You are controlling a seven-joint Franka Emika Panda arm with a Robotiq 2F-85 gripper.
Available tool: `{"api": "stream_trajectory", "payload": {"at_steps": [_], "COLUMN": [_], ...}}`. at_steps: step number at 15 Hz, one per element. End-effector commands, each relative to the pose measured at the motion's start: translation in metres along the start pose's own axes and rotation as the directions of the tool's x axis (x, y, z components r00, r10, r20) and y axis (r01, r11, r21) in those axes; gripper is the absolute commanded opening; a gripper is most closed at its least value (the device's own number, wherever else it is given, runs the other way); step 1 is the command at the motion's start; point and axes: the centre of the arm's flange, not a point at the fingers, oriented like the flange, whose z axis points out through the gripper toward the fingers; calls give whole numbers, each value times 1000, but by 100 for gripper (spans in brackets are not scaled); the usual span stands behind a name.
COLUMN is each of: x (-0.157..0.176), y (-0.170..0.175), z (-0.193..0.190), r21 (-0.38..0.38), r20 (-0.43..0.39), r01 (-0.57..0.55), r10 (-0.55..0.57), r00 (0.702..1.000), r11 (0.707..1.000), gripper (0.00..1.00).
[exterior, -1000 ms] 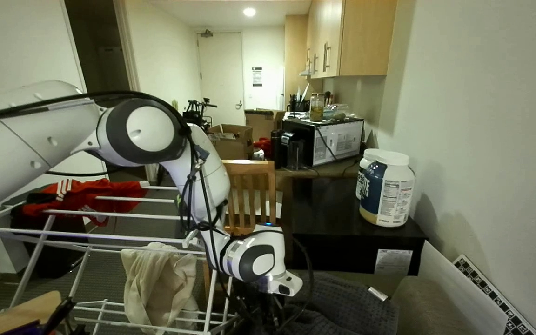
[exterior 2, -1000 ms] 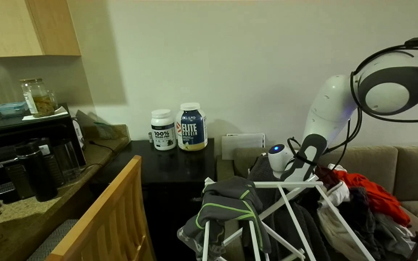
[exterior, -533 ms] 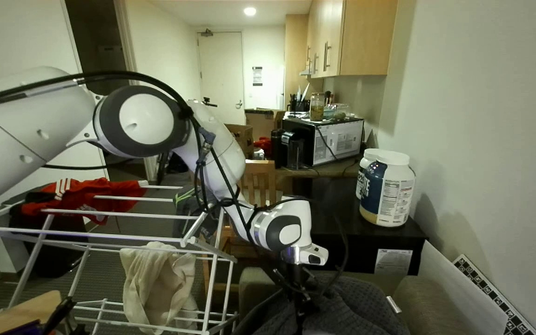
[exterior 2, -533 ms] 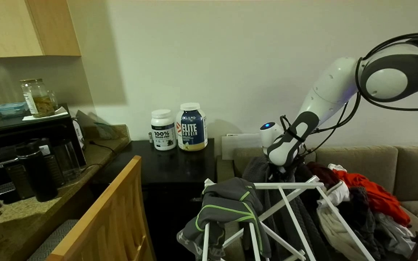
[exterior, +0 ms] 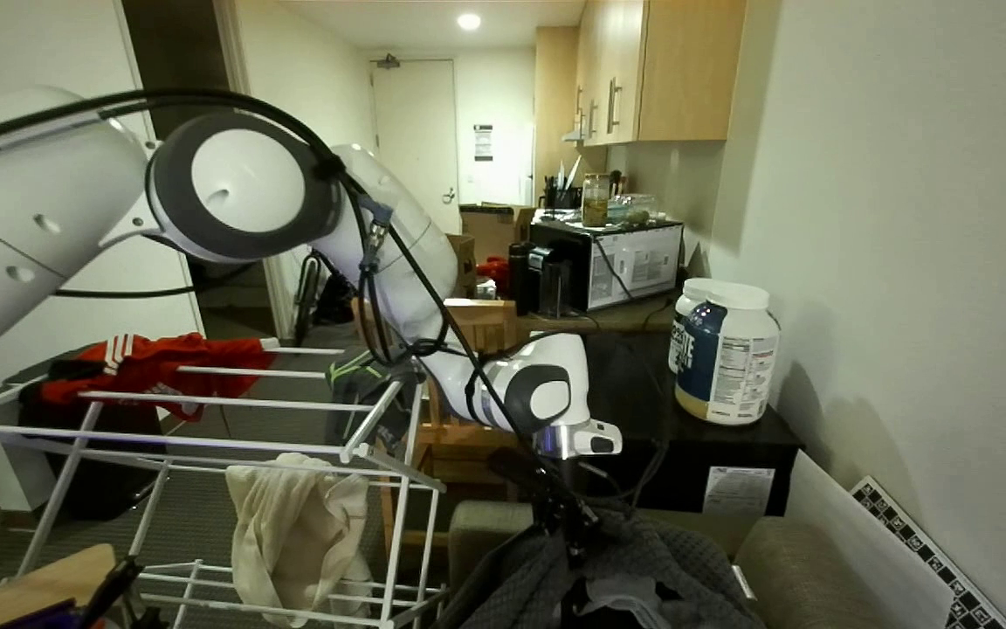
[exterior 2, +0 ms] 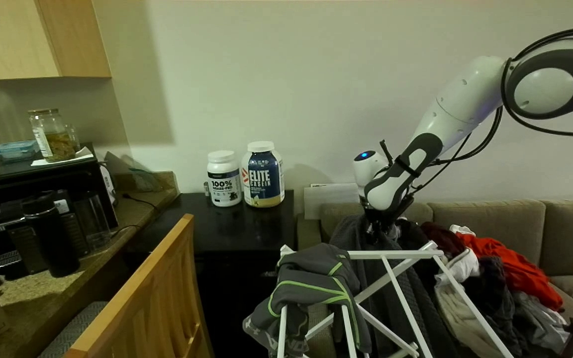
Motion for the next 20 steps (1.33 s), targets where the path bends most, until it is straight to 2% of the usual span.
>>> {"api": "stream_trajectory", "payload": {"at_steps": [1,9,13,20], "x": [-18,-22,-31,-67], "y": [27,43,40,8], "z": [-50,-83,-95,-118], "r21": [19,74,92,96], "r20": [-49,-79,-98,-126], "r01": [95,174,227,400], "r10": [-94,-169,-218,-387], "r00": [994,983,971,913], "r11": [995,982,969,911], "gripper": [7,7,6,7]}}
